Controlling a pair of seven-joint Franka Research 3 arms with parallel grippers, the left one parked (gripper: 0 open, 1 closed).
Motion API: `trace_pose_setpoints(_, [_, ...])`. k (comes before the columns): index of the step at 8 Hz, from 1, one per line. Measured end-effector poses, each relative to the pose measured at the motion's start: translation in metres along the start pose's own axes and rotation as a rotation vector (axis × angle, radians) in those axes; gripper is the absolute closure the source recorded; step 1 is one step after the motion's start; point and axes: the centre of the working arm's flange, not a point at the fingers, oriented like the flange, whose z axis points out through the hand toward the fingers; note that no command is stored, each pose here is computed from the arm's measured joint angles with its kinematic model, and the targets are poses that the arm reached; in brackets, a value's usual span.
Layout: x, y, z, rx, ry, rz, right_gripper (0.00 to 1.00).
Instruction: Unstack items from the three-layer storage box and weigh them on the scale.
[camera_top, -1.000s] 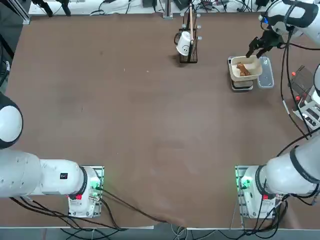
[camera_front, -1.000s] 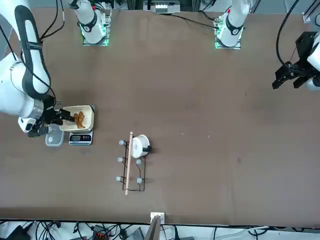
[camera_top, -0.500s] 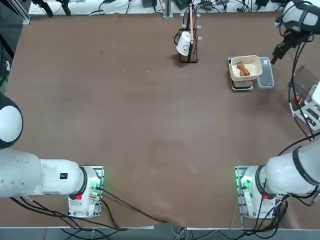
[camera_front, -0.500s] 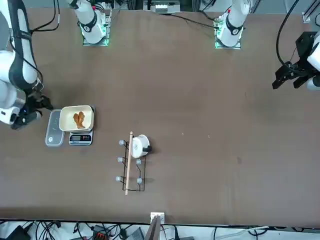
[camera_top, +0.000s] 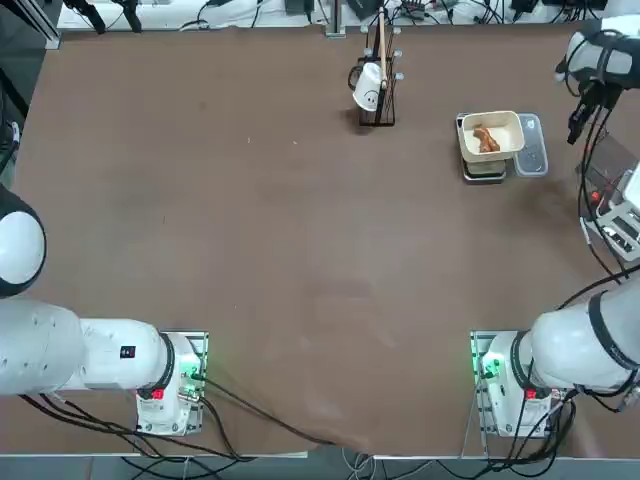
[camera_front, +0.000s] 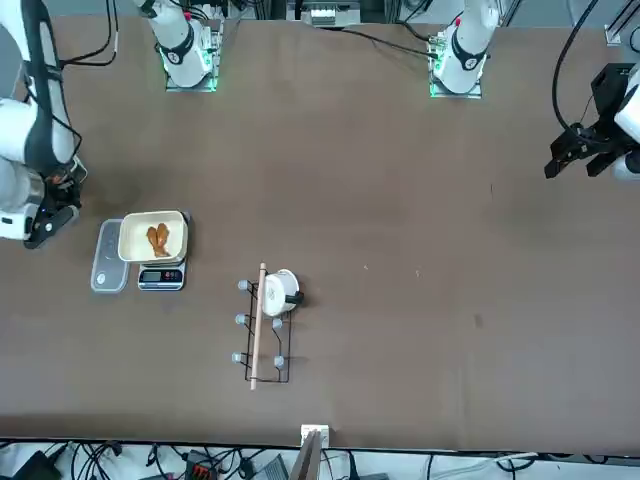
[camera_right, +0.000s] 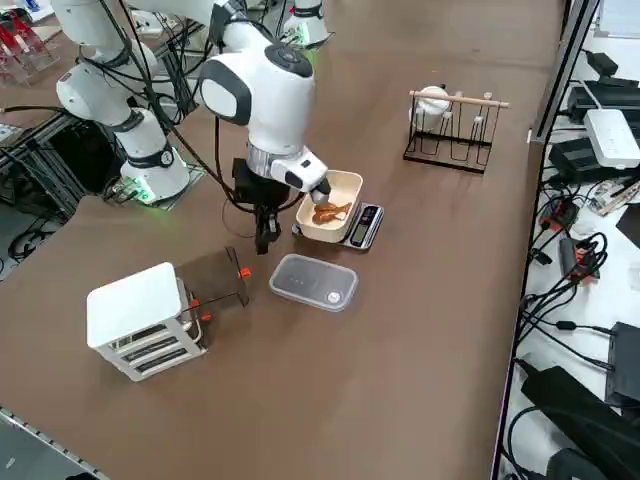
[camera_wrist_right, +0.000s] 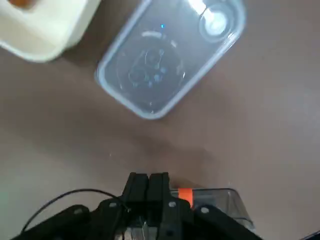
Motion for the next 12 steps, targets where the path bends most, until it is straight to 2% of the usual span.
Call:
trace_pose_setpoints(5, [-0.017, 0.000, 0.040, 0.000, 0.006, 0.002, 0.98])
trace_pose_setpoints(9, [-0.055, 0.019, 0.057, 0.033, 0.002, 0.011, 0.98])
trace_pose_setpoints(12, [-0.077, 0.017, 0.081, 0.082, -0.015, 0.030, 0.98])
